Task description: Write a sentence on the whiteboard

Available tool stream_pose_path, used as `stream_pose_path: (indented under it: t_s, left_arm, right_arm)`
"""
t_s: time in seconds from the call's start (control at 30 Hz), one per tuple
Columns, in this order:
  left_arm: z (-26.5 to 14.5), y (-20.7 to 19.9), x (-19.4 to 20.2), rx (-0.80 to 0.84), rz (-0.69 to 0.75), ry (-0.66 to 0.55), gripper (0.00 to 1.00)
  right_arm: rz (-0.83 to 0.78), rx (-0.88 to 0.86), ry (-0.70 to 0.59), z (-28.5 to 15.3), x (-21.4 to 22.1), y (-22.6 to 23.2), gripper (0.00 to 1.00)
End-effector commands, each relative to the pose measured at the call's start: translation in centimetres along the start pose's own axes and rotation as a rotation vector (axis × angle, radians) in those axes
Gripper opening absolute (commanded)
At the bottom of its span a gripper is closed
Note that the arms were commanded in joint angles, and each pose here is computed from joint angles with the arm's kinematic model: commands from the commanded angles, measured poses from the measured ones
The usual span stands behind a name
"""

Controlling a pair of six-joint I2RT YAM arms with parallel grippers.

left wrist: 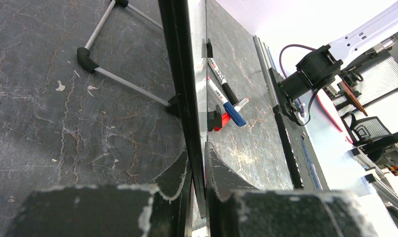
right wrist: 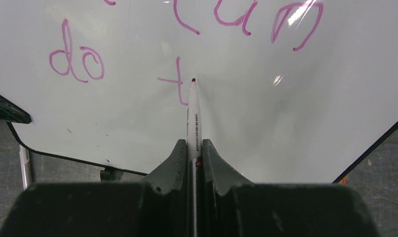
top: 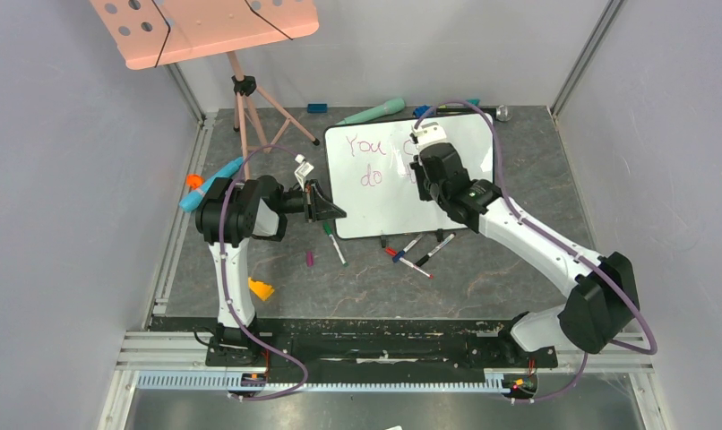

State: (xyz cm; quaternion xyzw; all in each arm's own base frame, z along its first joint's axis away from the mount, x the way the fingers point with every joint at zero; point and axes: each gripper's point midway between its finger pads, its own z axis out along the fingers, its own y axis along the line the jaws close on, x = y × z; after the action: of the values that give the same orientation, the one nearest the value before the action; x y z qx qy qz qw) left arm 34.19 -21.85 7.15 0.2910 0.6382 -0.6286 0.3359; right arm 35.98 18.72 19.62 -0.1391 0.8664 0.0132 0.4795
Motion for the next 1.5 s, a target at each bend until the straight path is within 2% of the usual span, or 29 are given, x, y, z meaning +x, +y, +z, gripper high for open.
stream_pose_path:
  t_s: [0.0, 0.47, 1.07, 1.47]
  left_arm:
    - [0.1, 0.3, -0.6, 0.017, 0.145, -0.006, 0.02]
    - [0.1, 0.3, -0.6, 0.018, 0.145, -0.005, 0.02]
    - [0.1, 0.3, -0.7, 0.014, 0.143, -0.008, 0.02]
    - [0.1, 0.3, -0.7, 0.016, 0.142, -0.007, 0.02]
  right_arm:
    - [0.04, -0.008, -0.086, -1.0, -3.6, -0.1, 0.0]
    - [0.038, 0.034, -0.051, 0.9, -3.3, -0.7, 0.0]
    - [0.027, -0.003, 0.053, 0.8, 3.6, -0.5, 0.0]
    - [0.032, 0.019, 0.001, 1.1, 0.0, -0.8, 0.0]
